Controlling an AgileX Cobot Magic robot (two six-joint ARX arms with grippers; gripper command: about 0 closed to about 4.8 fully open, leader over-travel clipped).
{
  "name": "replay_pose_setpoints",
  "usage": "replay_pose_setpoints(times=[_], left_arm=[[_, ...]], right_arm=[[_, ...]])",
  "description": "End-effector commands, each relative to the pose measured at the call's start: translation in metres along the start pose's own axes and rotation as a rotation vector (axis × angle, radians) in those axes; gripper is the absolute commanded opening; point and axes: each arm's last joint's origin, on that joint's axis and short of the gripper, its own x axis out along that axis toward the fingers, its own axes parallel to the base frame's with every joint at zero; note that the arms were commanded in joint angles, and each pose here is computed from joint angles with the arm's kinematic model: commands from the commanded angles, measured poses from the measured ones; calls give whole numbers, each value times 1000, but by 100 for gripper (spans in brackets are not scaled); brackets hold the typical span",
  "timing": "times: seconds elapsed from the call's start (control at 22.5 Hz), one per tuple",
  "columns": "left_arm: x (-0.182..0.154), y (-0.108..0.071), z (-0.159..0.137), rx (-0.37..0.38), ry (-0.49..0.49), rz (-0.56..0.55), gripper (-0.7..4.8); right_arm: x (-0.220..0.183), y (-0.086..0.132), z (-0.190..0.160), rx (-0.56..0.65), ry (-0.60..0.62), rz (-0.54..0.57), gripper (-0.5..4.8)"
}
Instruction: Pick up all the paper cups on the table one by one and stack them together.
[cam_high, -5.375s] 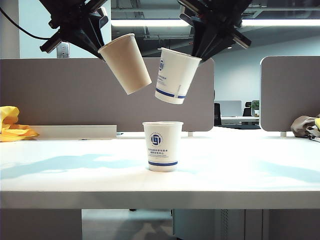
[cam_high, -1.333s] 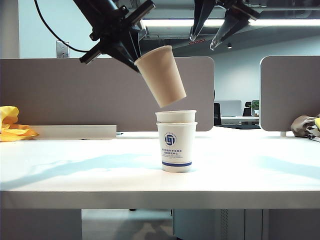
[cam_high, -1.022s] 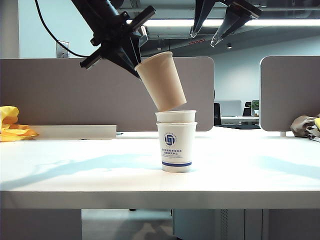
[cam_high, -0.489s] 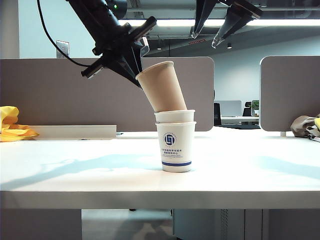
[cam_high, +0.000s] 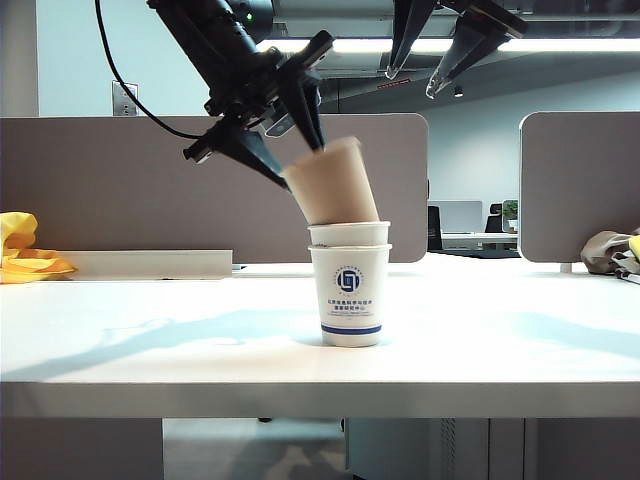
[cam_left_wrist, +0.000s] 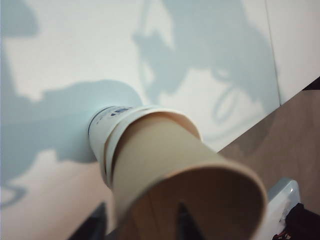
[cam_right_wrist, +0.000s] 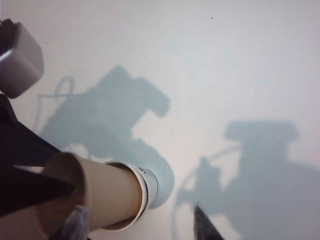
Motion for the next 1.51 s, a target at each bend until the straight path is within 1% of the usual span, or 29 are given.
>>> replay_pose_setpoints(times=[0.04, 0.36, 0.49, 0.53, 0.76, 0.93, 1.15, 1.29, 1.38, 1.42, 1.51], left_arm=[[-2, -1, 0, 6, -9, -6, 189], [-3, -1, 0, 5, -11, -5, 187], [-4, 1, 1, -11, -13, -2, 184], [-4, 2, 1, -15, -10, 0, 184], [-4, 4, -1, -4, 0, 16, 184], [-5, 8, -4, -4, 23, 76, 184], [-6, 9, -4, 11, 28, 84, 184], [-8, 12, -5, 24, 35, 88, 173], [-12, 15, -5, 23, 35, 92, 144], [-14, 17, -5, 18, 28, 97, 137], [-29, 19, -4, 19, -21, 117, 138]], right_arm=[[-5, 1, 0, -5, -12, 4, 270], [-5, 1, 0, -4, -8, 7, 270], [3, 2, -5, 0, 27, 21, 261], [11, 2, -9, -1, 50, 24, 261], [36, -5, -28, 26, 167, 16, 261], [39, -6, -30, 23, 180, 6, 261], [48, -8, -31, 30, 214, 7, 261], [49, -9, -31, 13, 211, 5, 261], [47, -8, -29, 9, 194, 4, 261], [45, -9, -28, 7, 181, 0, 261], [39, -11, -27, 9, 149, -7, 261]])
